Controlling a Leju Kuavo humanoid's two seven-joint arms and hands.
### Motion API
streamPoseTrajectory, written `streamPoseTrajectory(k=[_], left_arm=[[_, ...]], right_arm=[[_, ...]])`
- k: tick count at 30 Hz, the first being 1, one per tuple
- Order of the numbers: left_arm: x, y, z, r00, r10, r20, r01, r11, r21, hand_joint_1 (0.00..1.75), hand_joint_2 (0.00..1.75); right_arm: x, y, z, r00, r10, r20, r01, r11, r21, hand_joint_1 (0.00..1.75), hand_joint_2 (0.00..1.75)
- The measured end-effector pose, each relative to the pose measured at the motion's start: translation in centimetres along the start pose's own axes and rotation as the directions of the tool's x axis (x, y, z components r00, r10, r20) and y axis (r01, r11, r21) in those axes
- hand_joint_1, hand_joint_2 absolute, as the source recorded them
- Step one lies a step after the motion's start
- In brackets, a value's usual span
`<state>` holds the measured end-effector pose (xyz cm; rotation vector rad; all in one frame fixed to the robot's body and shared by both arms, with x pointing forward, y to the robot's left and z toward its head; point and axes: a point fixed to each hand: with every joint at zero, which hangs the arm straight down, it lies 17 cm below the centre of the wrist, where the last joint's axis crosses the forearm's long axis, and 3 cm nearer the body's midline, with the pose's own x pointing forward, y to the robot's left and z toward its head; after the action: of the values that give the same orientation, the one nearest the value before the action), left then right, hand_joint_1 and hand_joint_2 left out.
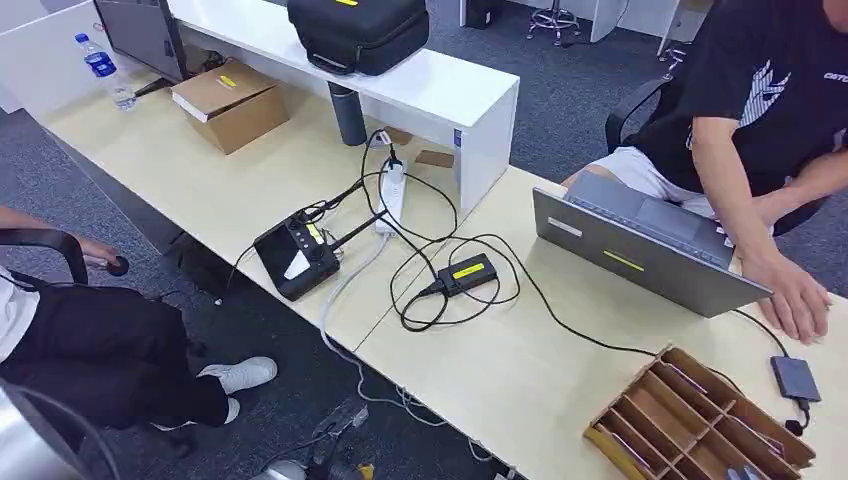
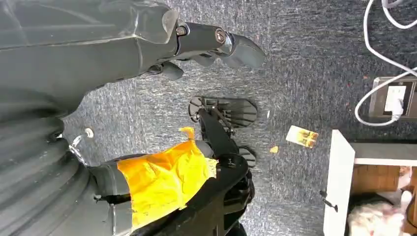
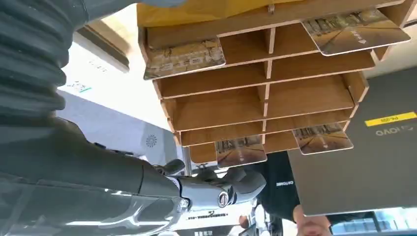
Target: Pass the card to the sensor for recognition and then transmit it.
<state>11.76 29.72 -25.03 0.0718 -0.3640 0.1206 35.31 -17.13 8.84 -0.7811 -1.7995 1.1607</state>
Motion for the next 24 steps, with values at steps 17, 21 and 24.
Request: streamPoseTrajectory(k=[17,21,24], left_arm=[[-0.3,0.3,0.3,1.000,0.004,-0.012,-0.003,1.000,0.008,0.00,1.75],[-0.2,0.3,0.3,1.000,-0.001,-0.010,0.001,1.000,0.006,0.00,1.75],[-0.1,0.2,0.3,1.000,-0.007,-0.010,0.007,1.000,0.005,0.00,1.75]], right_arm=[[-1.1,1.9,0.7,0.998,0.033,-0.045,-0.031,0.999,0.033,1.10,1.75],[-1.9,2.9,0.9,0.996,0.054,-0.068,-0.050,0.997,0.059,1.36,1.75],[-2.7,3.1,0.5,0.994,0.072,-0.082,-0.068,0.996,0.056,1.45,1.75]])
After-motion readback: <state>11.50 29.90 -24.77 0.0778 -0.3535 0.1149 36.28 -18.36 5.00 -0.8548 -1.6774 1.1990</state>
